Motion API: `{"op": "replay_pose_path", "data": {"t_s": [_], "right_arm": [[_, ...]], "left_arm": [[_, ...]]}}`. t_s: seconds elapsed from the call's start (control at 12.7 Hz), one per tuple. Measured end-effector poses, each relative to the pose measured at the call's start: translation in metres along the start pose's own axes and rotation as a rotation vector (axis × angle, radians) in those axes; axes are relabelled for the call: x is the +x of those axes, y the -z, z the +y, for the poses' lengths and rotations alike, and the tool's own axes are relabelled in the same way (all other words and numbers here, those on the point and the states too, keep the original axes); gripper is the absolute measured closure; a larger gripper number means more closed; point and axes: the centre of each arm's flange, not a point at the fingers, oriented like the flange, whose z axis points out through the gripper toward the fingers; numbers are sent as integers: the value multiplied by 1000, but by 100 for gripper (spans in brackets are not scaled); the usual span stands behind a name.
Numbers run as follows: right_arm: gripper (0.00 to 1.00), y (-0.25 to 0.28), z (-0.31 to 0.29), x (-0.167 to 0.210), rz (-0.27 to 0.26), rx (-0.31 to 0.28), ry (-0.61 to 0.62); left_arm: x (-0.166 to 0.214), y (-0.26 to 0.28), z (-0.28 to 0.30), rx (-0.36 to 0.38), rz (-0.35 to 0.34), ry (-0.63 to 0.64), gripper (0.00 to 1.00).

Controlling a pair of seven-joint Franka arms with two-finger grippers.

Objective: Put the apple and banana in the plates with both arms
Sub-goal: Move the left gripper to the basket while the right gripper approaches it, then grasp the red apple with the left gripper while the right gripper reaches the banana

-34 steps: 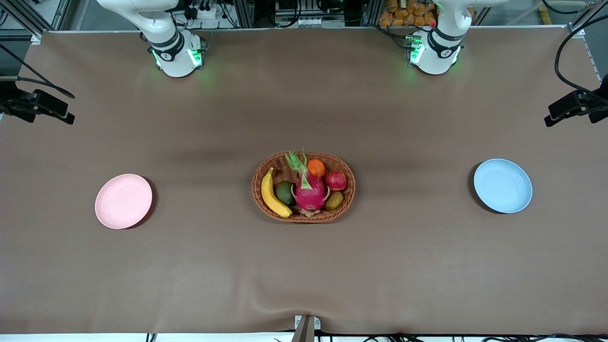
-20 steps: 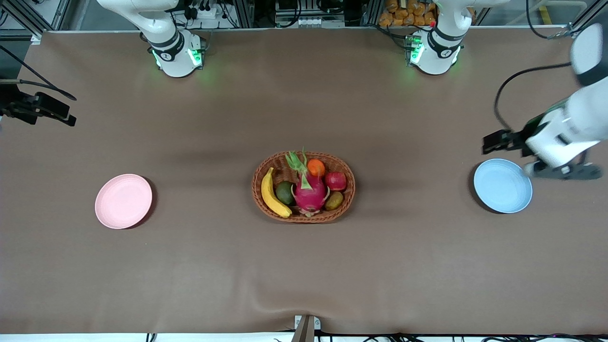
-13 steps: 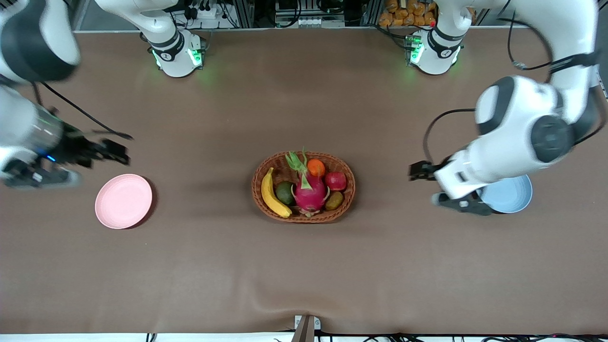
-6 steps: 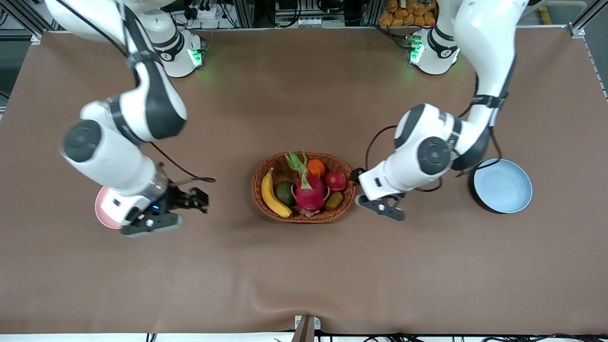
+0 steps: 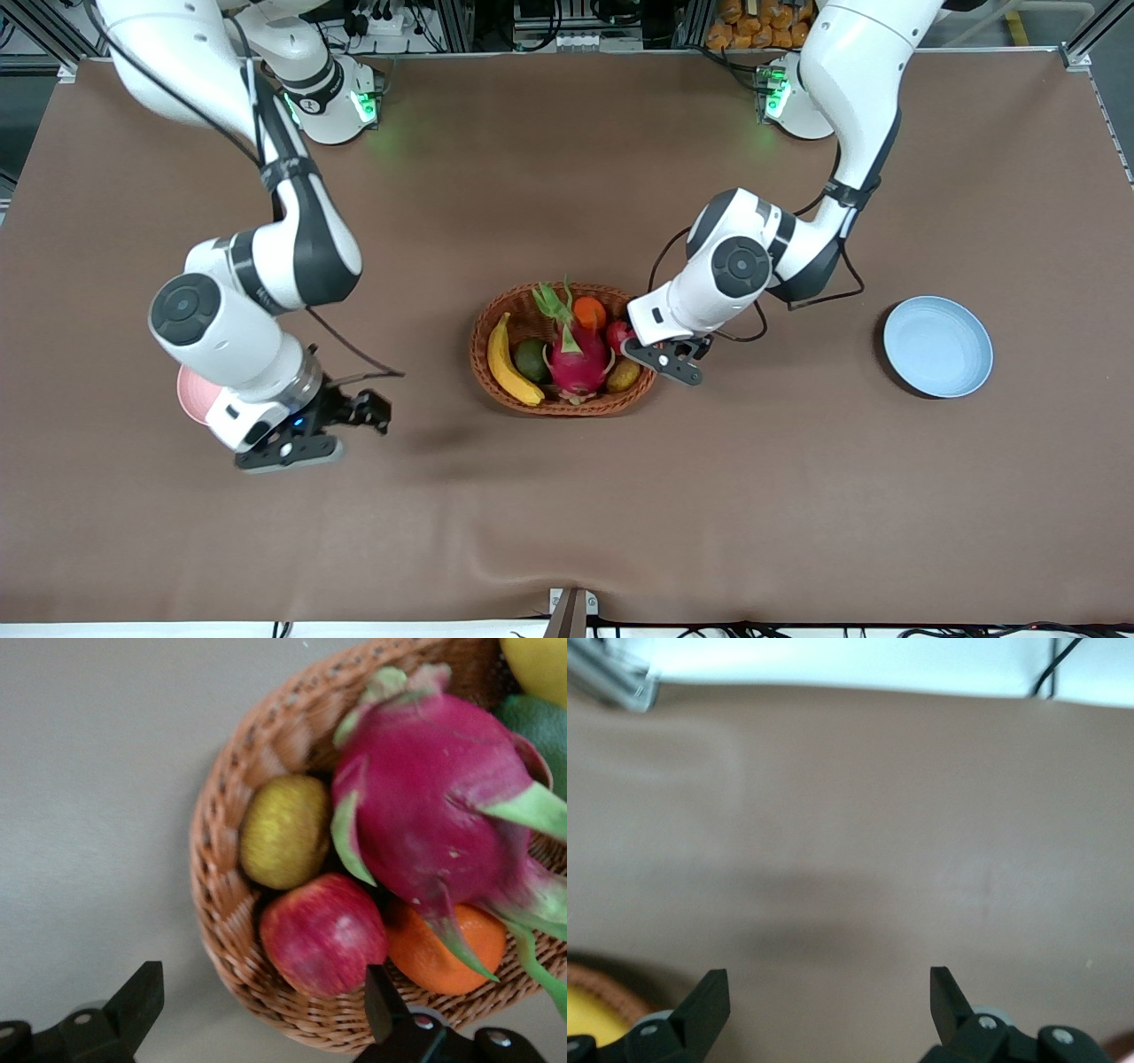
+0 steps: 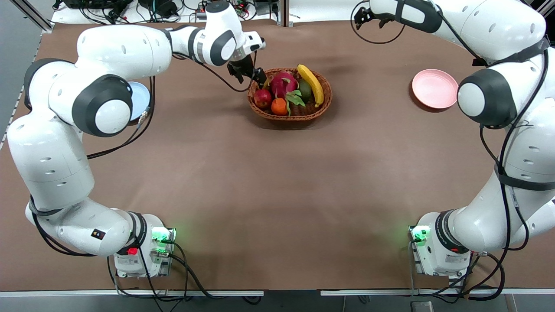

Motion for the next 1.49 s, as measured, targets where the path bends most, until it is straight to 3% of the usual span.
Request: {"op": "replay_pose_path", "data": {"t_s": [0.31, 0.55, 0.79, 1.02, 1.49], "right_arm": [[0, -27, 39, 9, 79, -17, -45], [0, -27, 29, 11, 105, -9, -36], [0, -59, 5, 9, 187, 6, -11], [0, -97, -21, -4, 185, 17, -17], [0, -111, -34, -1, 188, 28, -33]], "left_arm": [[-7, -7, 31, -1, 27, -42, 0], [-14, -18, 32, 2, 40, -44, 0], [-18, -29, 27, 15, 60, -53, 0], [-18, -41, 30, 21, 96, -71, 0], [-19, -56, 37, 31, 114, -102, 5]]}}
